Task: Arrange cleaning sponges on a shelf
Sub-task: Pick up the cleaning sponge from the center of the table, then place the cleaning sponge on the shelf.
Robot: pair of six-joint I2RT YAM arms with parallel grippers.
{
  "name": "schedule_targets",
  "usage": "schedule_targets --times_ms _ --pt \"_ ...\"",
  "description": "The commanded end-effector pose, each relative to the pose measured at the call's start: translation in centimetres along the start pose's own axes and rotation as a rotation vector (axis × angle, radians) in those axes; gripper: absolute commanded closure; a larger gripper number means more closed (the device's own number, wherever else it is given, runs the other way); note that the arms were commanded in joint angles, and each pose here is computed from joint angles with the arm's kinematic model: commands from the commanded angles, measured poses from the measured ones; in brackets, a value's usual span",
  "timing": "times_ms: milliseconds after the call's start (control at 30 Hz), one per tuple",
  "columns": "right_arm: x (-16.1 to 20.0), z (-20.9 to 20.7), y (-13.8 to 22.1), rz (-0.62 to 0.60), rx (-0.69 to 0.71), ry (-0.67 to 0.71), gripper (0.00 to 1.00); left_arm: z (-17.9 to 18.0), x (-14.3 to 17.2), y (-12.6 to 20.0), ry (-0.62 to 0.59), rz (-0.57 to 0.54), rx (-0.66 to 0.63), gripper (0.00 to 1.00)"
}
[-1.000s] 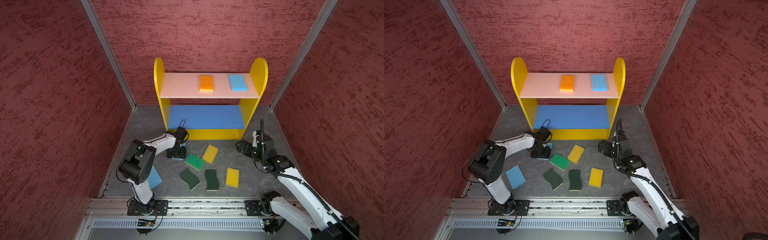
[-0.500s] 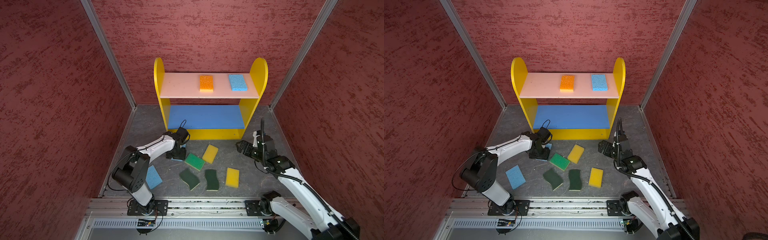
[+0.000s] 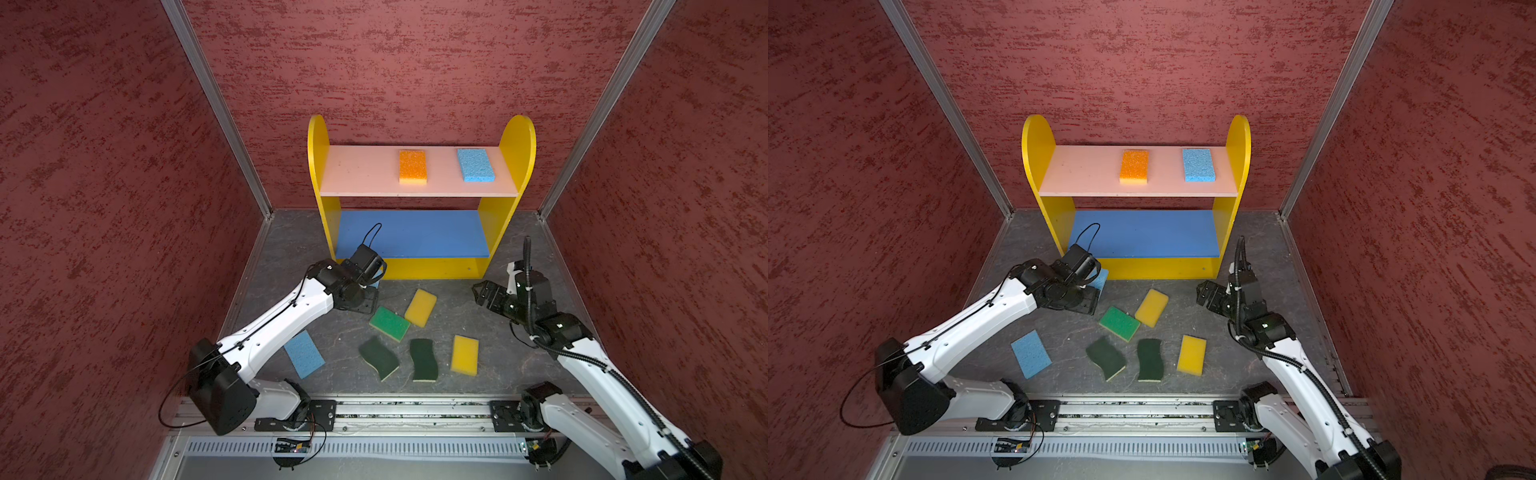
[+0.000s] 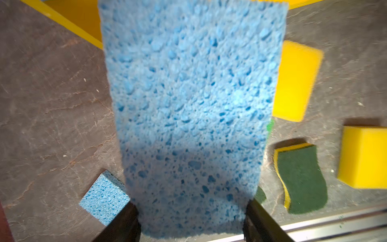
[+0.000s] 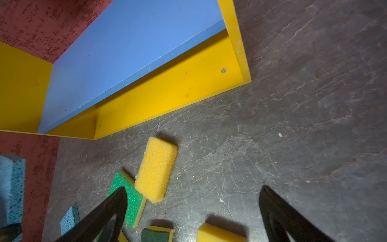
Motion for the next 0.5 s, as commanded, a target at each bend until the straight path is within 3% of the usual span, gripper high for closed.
schedule_targets --times_ms 0,200,467 --pt "-0.8 1.0 0.5 -0.023 -0.073 0.001 0.01 0.5 0.1 3.0 -0.026 -0.042 -0.04 0.29" --pt "-0.8 1.1 0.4 -0.013 -0.078 -0.005 0.01 0.4 -1.3 8.1 -0.039 -0.15 0.002 0.29" --pt "-1.0 2.0 0.7 0.015 -0.143 0.003 0.01 -0.4 -5.7 12.6 -0.062 -0.318 0.052 0.3"
Point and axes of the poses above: each gripper's point midway between its finger pads, its own y axis back along the fingers, its own z axis along the line the jaws close on, x = y × z, the point moved 7 cm from there along y, back along the fingers, and after that the axes turned 9 degrees about y, right-handed, at the moved point
